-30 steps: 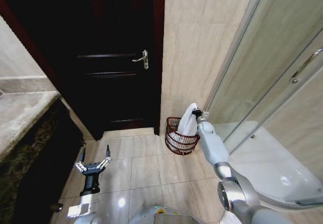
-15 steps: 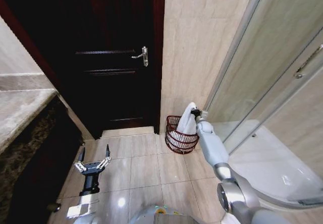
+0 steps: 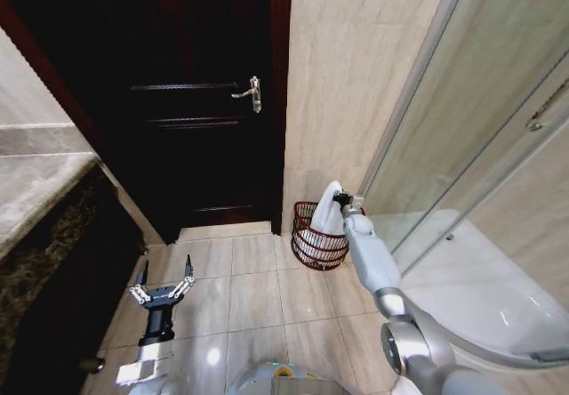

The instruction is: Discard the used towel into the hamper.

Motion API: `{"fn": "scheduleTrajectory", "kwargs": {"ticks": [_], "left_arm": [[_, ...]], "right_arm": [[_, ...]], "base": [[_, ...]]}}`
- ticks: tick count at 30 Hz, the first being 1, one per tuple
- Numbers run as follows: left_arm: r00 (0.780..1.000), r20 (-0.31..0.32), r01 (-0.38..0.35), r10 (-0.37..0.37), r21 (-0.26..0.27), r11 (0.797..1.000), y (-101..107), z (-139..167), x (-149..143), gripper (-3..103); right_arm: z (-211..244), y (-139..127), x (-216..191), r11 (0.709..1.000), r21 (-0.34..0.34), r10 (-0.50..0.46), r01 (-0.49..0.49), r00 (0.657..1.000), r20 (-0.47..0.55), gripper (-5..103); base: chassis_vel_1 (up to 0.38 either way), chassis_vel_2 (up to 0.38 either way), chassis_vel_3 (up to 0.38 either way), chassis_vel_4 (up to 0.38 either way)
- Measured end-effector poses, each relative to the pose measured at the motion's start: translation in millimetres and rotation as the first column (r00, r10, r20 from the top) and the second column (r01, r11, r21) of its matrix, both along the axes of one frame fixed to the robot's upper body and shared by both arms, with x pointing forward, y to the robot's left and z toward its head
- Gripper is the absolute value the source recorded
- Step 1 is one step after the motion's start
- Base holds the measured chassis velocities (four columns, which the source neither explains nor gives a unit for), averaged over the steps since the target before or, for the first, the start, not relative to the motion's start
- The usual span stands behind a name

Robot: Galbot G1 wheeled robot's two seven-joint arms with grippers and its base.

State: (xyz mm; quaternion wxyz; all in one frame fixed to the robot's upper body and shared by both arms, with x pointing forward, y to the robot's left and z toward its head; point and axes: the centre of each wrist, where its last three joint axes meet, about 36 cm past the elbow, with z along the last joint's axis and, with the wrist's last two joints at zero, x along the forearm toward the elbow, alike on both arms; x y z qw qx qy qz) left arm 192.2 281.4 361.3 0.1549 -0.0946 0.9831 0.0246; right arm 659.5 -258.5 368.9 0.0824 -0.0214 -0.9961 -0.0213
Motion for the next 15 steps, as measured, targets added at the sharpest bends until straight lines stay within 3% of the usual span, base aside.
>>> {"fn": "scheduleTrajectory", "kwargs": {"ticks": [2, 4, 6, 7, 8, 12, 13, 15], "left_arm": [[1.000, 0.000, 0.001, -0.001, -0.001, 1.000, 0, 0, 0, 100], [1.000, 0.001, 0.002, -0.002, -0.001, 1.000, 0, 0, 0, 100], [1.000, 0.002, 0.003, -0.003, -0.001, 1.000, -1, 0, 0, 100], [1.000, 0.003, 0.003, -0.003, -0.001, 1.000, -1, 1, 1, 100], [1.000, 0.004, 0.003, -0.003, -0.003, 1.000, -1, 1, 1, 100], [1.000, 0.005, 0.004, -0.004, -0.004, 1.000, 0, 0, 1, 100], [1.000, 0.003, 0.006, -0.006, -0.005, 1.000, 0, -1, 1, 100], [1.000, 0.005, 0.010, -0.010, -0.008, 1.000, 0, -2, 0, 100]], "right_arm": [[1, -1, 0, 1.000, -0.011, -0.016, 0.015, 1.000, -0.018, 10], [1, -1, 0, 1.000, -0.013, -0.018, 0.017, 1.000, -0.020, 10], [3, -2, 0, 1.000, -0.018, -0.020, 0.019, 0.999, -0.025, 21], [4, -1, 0, 1.000, -0.019, -0.022, 0.022, 0.999, -0.027, 21], [6, -1, -1, 0.999, -0.020, -0.029, 0.028, 0.999, -0.030, 32], [12, 0, -2, 0.999, -0.021, -0.038, 0.038, 0.998, -0.044, 37], [16, -2, -3, 0.998, -0.031, -0.052, 0.051, 0.996, -0.065, 47], [22, -3, -4, 0.996, -0.045, -0.081, 0.077, 0.991, -0.102, 53]], "base": [[0.000, 0.000, 0.000, 0.000], [0.000, 0.000, 0.000, 0.000], [0.000, 0.000, 0.000, 0.000], [0.000, 0.000, 0.000, 0.000], [0.000, 0.000, 0.000, 0.000], [0.000, 0.000, 0.000, 0.000], [0.000, 0.000, 0.000, 0.000], [0.000, 0.000, 0.000, 0.000]]}}
